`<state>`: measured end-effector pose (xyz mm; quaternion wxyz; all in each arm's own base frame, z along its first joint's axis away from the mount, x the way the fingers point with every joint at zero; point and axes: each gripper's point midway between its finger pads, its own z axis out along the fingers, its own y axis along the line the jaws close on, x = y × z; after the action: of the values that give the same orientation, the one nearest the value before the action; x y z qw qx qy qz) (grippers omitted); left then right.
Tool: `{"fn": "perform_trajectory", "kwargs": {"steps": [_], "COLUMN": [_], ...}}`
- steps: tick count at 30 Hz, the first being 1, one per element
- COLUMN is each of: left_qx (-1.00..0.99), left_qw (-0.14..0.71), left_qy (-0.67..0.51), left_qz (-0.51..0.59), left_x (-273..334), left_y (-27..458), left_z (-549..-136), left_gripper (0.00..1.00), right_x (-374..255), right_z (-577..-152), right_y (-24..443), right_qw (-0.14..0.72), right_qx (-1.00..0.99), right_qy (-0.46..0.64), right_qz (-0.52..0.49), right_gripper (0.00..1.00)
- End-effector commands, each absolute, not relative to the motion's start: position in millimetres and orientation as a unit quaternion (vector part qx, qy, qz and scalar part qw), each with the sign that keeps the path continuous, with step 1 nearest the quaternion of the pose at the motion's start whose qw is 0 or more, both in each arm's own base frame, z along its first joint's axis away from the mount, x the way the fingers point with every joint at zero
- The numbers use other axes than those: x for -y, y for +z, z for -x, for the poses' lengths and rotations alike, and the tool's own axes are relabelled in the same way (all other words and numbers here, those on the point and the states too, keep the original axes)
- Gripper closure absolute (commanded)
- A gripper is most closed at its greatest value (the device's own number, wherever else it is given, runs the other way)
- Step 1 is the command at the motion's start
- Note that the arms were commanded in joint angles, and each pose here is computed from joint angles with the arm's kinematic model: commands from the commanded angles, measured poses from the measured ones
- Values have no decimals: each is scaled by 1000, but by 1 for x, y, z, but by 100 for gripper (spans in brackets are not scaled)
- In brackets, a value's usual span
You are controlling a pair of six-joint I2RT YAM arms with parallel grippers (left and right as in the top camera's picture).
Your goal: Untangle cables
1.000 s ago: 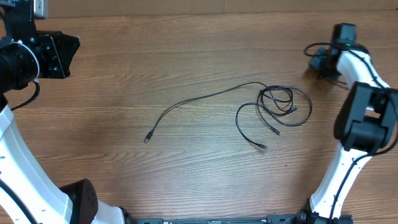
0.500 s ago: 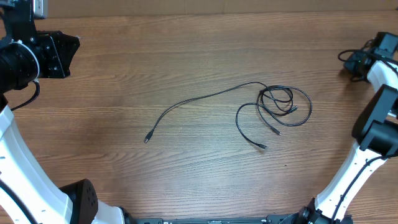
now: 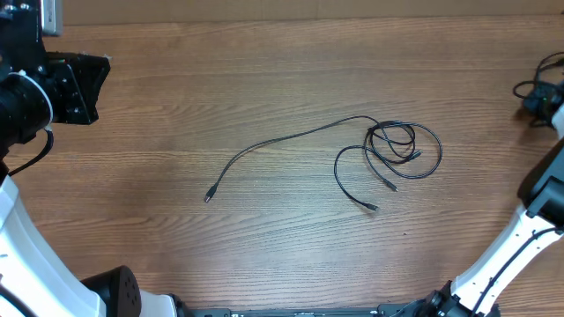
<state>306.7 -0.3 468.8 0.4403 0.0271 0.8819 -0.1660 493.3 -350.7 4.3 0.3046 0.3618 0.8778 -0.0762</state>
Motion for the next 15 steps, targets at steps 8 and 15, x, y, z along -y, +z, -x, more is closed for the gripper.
{"fn": "perform_trajectory", "kwargs": {"steps": [8, 15], "left_qx": [-882, -885], "left_qw": [450, 448], "left_qy": [-140, -129], "left_qz": [-2, 10], "left_x": [-6, -11], "left_y": [474, 473], "left_z": [-297, -297], "left_gripper": [96, 96], "right_x": [325, 259], "right_z": [-502, -519], "right_y": [40, 174], "right_qw": [291, 348], "right_qx": [-898, -890], "right_qy": [-22, 36], "right_qz": [-329, -294], "right_gripper": [96, 41]}}
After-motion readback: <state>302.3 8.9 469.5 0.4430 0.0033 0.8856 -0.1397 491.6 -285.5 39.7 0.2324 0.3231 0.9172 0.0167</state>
